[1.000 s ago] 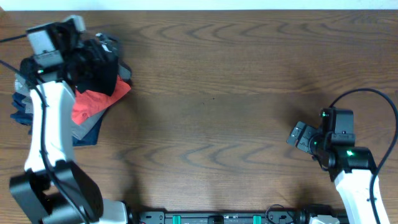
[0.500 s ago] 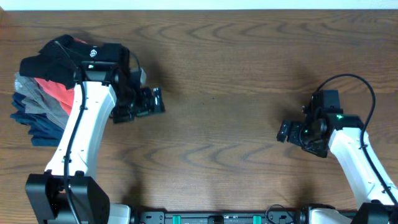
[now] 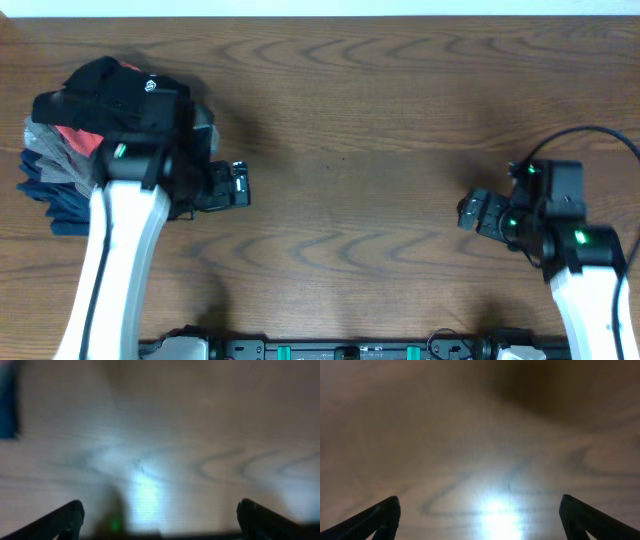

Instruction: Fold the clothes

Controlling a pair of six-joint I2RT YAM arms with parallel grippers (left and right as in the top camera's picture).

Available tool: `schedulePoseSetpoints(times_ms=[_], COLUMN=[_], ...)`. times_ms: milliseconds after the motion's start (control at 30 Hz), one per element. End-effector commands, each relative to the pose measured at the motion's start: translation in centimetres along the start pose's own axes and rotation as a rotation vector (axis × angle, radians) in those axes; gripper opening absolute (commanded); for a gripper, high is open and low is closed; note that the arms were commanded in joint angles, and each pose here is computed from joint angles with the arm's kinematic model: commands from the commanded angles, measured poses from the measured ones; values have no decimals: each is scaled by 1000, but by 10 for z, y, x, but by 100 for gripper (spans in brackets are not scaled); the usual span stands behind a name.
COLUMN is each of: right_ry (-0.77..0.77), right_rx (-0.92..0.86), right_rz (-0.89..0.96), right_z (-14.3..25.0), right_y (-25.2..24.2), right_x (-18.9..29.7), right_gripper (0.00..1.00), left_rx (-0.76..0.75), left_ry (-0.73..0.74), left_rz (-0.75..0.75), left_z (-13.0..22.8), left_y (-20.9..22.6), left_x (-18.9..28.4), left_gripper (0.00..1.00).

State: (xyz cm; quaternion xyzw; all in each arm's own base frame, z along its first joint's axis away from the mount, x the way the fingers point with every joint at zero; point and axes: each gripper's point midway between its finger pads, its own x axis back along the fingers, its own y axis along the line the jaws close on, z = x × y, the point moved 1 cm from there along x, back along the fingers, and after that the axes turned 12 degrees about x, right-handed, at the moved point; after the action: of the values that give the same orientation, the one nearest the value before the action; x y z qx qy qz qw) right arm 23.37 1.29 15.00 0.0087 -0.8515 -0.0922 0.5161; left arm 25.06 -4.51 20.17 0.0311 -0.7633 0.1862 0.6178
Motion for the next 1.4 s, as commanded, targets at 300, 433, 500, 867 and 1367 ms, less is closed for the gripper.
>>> schedulePoseSetpoints(times_ms=[300,433,500,867,1367], right_ry=[-413,-423,-417,-415,-416], right_rx=[-17,-15,-14,-14,-15], right_rz=[115,107,100,100,108], right_z=[9,12,13,13,16], right_y=[-23,-22,-20,-20,-22], right_x=[63,66,65,65,66], right_gripper=[99,99,99,99,99], left_rx=[-83,-88,-88,-87,-87], left_ry=[-617,-660,-666,-654,-654], left_rz=[156,176,178,172,172], left_z=[37,52,57,61,61], left_y=[20,27,29,31,31], left_x=[72,69,69,68,68], left_gripper=[98,98,98,98,98])
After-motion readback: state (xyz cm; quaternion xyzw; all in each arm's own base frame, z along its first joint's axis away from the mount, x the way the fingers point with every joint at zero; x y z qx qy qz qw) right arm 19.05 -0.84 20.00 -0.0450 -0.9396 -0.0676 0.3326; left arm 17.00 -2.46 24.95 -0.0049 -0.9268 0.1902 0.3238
